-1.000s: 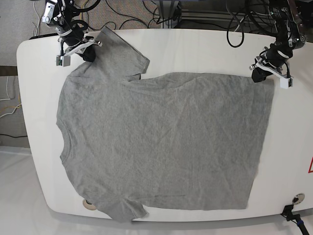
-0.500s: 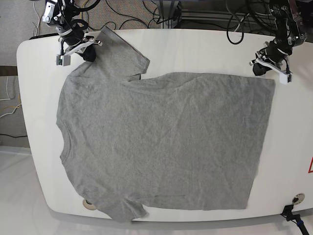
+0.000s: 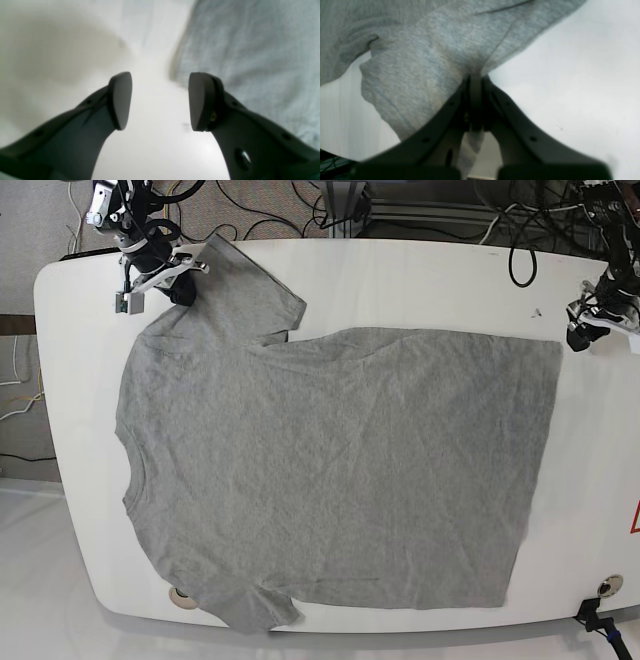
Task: Fold the T-shirt properly
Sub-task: 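Grasp the shirt's side edge near the armpit with the left gripper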
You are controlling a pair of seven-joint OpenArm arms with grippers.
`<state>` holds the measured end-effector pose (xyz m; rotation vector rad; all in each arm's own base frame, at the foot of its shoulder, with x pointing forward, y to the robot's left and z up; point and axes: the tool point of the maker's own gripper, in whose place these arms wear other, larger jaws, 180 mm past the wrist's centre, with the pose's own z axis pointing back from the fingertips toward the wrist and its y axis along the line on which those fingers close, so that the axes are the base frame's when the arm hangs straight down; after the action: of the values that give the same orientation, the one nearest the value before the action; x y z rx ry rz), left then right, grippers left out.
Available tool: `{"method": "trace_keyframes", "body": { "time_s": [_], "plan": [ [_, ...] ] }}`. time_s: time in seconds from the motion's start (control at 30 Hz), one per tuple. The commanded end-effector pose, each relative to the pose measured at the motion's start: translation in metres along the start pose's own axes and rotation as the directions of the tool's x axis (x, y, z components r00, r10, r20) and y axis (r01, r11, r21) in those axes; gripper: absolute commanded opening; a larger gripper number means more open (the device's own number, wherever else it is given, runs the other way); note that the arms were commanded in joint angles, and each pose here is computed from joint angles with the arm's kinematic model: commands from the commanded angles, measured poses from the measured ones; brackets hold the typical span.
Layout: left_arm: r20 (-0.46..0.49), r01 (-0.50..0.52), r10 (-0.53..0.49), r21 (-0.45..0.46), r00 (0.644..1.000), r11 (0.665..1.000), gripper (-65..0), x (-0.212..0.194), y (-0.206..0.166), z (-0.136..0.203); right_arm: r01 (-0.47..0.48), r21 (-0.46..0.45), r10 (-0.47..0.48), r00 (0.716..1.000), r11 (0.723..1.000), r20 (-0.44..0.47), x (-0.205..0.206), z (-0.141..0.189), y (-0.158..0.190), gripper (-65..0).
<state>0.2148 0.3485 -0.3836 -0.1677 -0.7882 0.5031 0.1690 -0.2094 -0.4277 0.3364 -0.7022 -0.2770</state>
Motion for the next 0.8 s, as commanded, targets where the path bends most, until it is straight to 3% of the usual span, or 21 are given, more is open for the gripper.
{"method": "trace_keyframes", "body": {
  "time_s": [0.0,0.13,0.33,0.77],
  "plan": [
    [0.023,-0.007,0.007,0.004,1.000,1.000,-31.0,0.013,0.008,-0.002,-0.015,-0.010,0.015,1.000,1.000,-0.007,0.001,0.003,-0.004,-64.1],
    [-0.001,-0.013,0.013,0.001,1.000,1.000,-31.0,0.009,0.017,-0.011,-0.015,-0.010,0.015,1.000,1.000,-0.007,0.001,0.003,-0.004,-64.1],
    [-0.048,0.031,-0.034,-0.066,0.998,0.997,-31.0,-0.006,-0.007,-0.023,-0.015,-0.010,0.015,1.000,1.000,-0.007,0.001,0.003,-0.004,-64.1],
    [-0.078,0.004,-0.017,-0.165,0.997,0.986,-31.0,-0.026,-0.054,-0.044,-0.013,-0.011,0.013,1.000,1.000,-0.009,0.000,0.003,-0.004,-64.1]
  ]
}}
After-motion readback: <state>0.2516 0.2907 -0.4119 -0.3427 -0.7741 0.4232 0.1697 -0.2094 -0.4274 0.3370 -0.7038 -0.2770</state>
